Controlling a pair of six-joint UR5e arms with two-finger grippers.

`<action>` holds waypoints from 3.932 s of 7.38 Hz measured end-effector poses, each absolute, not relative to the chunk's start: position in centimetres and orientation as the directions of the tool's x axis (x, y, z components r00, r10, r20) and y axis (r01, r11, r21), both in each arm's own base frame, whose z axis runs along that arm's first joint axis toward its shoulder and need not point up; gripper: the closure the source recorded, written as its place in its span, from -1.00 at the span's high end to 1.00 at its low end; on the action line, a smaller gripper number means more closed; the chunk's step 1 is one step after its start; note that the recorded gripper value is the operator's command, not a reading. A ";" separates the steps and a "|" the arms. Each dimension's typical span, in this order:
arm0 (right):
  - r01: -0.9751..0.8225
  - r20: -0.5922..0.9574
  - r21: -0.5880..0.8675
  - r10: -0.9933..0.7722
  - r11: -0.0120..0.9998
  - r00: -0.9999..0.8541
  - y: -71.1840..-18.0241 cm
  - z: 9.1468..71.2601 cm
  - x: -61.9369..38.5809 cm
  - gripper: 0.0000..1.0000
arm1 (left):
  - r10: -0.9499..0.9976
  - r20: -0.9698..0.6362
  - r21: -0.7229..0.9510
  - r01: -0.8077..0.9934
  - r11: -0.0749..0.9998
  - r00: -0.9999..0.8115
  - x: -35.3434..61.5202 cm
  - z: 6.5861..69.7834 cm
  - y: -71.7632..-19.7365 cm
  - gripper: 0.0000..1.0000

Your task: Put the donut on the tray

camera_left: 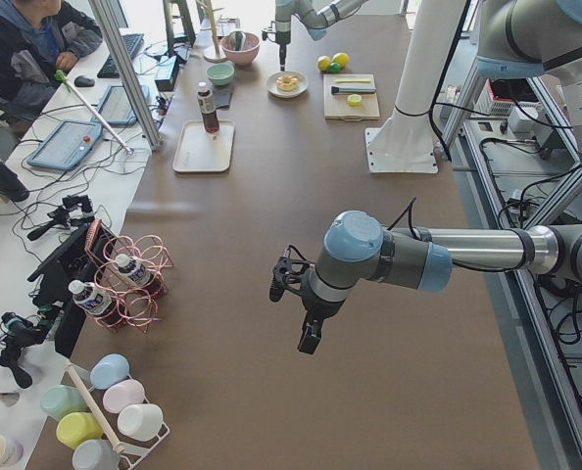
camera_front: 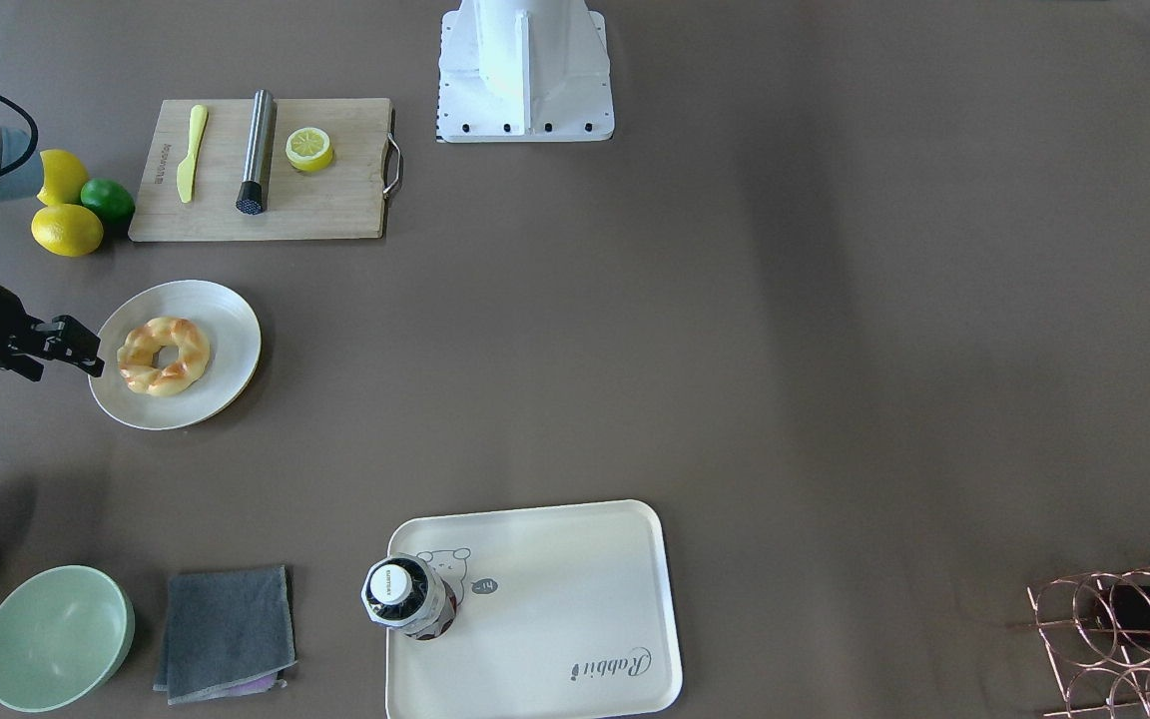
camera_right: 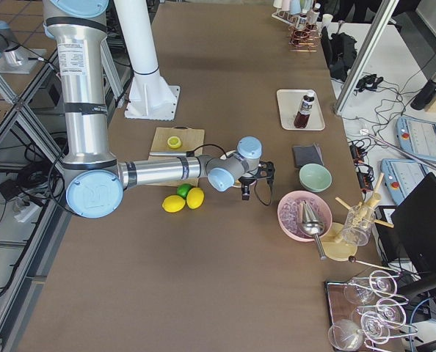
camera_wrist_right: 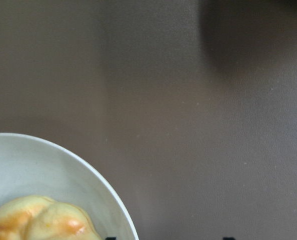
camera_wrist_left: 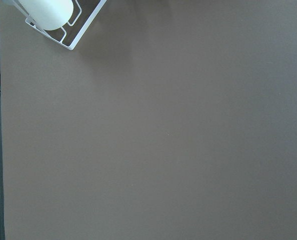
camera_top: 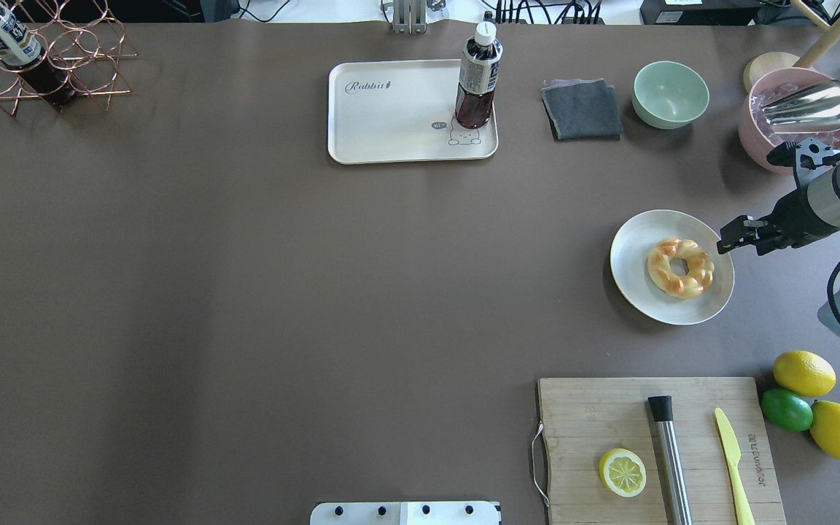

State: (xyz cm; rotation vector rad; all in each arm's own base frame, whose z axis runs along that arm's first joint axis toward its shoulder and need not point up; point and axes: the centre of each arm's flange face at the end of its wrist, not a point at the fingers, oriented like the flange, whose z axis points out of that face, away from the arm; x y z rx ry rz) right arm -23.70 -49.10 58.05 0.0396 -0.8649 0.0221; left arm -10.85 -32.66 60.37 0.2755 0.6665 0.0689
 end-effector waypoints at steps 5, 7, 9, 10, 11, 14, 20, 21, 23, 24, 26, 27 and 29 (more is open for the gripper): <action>-0.027 0.763 0.031 -0.006 0.999 0.647 -48.8 58.0 -24.9 -1.00 | 0.151 -0.605 0.274 0.027 0.961 0.782 -10.8 60.3 -32.7 0.94; -0.025 0.766 0.035 -0.010 0.999 0.643 -48.8 57.7 -25.1 -1.00 | 0.151 -0.605 0.276 0.027 0.961 0.782 -10.8 60.3 -32.7 0.94; -0.021 0.772 0.043 -0.020 0.999 0.635 -48.8 57.0 -25.2 -1.00 | 0.152 -0.605 0.276 0.027 0.961 0.782 -10.8 60.4 -32.7 0.94; -0.019 0.780 0.052 -0.029 0.998 0.625 -49.1 56.2 -25.3 -1.00 | 0.153 -0.605 0.278 0.028 0.960 0.781 -10.8 60.3 -32.7 0.94; -0.021 0.799 0.062 -0.037 0.998 0.600 -49.8 54.6 -25.1 -1.00 | 0.153 -0.608 0.278 0.028 0.960 0.779 -10.8 60.2 -32.7 0.94; -0.001 0.866 0.074 -0.063 0.997 0.496 -51.8 48.5 -24.0 -1.00 | 0.138 -0.689 0.261 0.065 0.963 0.711 -9.9 59.3 -33.1 0.95; -0.029 0.879 -0.008 0.020 1.000 0.477 -50.3 31.0 -31.1 -1.00 | 0.131 -0.856 0.166 0.024 0.986 0.500 3.2 47.9 -42.1 0.93; -0.038 0.878 -0.026 0.041 0.999 0.477 -49.8 28.6 -33.2 -1.00 | 0.122 -0.886 0.138 0.004 0.990 0.446 9.3 43.3 -43.3 0.93; -0.049 0.872 -0.048 0.066 0.998 0.485 -49.2 24.0 -36.4 -1.00 | 0.074 -0.929 0.082 0.007 0.997 0.363 20.4 35.2 -43.3 0.93; -0.053 0.872 -0.060 0.078 0.997 0.484 -48.7 22.5 -37.5 -1.00 | 0.034 -0.946 0.042 0.018 0.999 0.322 25.4 30.7 -43.1 0.92; -0.055 0.875 -0.081 0.097 0.995 0.475 -47.7 20.6 -39.2 -1.00 | -0.048 -0.967 -0.038 0.046 0.998 0.250 33.9 23.0 -41.3 0.84; -0.055 0.877 -0.085 0.101 0.995 0.470 -47.1 20.0 -39.6 -1.00 | -0.056 -0.972 -0.045 0.056 0.997 0.230 36.7 20.7 -40.3 0.83; -0.051 0.881 -0.095 0.108 0.994 0.461 -45.9 19.5 -40.0 -1.00 | -0.080 -0.974 -0.068 0.063 0.996 0.213 40.3 18.3 -40.1 0.75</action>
